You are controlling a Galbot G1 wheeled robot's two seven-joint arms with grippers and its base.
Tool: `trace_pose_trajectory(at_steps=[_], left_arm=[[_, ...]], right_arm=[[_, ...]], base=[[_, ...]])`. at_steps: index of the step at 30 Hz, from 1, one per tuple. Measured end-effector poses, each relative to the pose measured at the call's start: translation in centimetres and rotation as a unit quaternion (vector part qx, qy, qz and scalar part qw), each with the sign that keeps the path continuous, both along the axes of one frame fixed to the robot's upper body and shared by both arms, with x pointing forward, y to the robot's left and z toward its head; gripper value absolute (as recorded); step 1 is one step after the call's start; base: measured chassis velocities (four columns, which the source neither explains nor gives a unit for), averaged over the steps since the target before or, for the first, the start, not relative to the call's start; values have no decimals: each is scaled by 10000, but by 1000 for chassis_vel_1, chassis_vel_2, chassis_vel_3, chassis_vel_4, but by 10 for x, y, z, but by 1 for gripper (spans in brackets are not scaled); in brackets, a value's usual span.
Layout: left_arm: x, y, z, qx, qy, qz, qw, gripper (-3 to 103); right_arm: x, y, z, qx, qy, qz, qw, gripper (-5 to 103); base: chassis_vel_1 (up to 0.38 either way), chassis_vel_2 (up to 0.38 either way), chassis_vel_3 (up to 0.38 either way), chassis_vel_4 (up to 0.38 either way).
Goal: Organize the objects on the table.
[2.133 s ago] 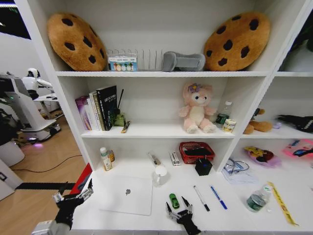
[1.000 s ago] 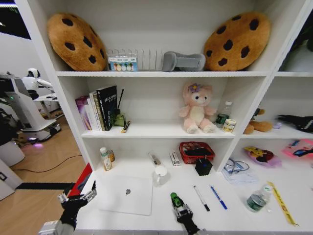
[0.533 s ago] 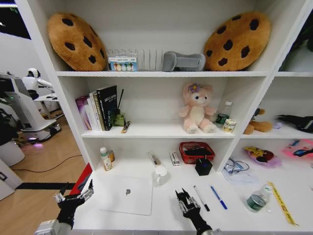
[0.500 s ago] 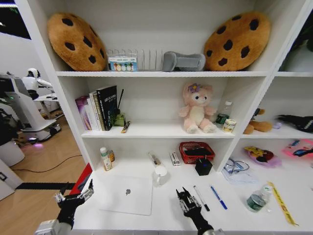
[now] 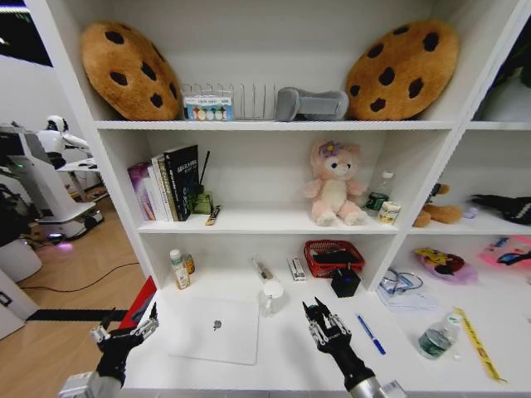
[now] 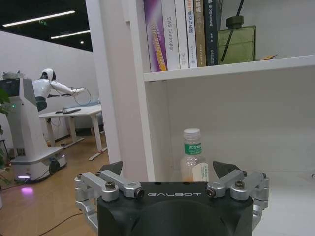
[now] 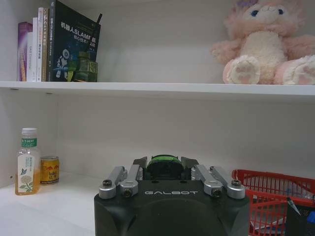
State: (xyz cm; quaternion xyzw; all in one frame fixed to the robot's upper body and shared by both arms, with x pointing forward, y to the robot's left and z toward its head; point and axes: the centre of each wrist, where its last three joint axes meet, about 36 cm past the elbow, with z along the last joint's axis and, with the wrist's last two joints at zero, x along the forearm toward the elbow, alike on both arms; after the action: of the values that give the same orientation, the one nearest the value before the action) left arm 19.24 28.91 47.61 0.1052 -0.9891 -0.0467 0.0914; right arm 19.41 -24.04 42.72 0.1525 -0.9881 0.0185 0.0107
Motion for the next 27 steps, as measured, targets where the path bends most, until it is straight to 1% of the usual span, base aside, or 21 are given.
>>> trace_pose_trajectory(at_steps=[5,7,9,11,12,14,18,21,27], left_arm=[[0,-1,-1,-5,10,-4,10000,100],[0,-2,-4,2,37,-15,10000,100],[0,-2,-5,7,42,-20,10000,100],[0,-3,-7,2,61,-19,10000,100],[0,-3,-7,2,61,-19,10000,100],[-1,-5,-9,2,80,-1,10000,100],[-2,-6,-10,13,97,11,10000,100],[-4,-7,-14,42,147,18,9999,100],[-7,-7,-16,79,202,58,9997,100]], right_arm=[[5,-4,4,-20,-28,74,10000,37],[15,-9,14,-23,-33,294,9996,37],[19,-11,18,-33,-48,373,9993,37],[30,-16,32,-53,-84,605,9981,37],[30,-16,32,-53,-84,605,9981,37],[38,-20,44,-44,-129,820,9965,37],[46,-22,49,-21,-172,962,9952,37],[75,-30,65,54,-392,1351,9900,37],[100,-34,83,71,-643,1524,9862,37]], base=[[0,0,0,0],[0,0,0,0],[0,0,0,0],[0,0,0,0],[0,0,0,0],[0,0,0,0],[0,0,0,0],[0,0,0,0],[0,0,0,0]])
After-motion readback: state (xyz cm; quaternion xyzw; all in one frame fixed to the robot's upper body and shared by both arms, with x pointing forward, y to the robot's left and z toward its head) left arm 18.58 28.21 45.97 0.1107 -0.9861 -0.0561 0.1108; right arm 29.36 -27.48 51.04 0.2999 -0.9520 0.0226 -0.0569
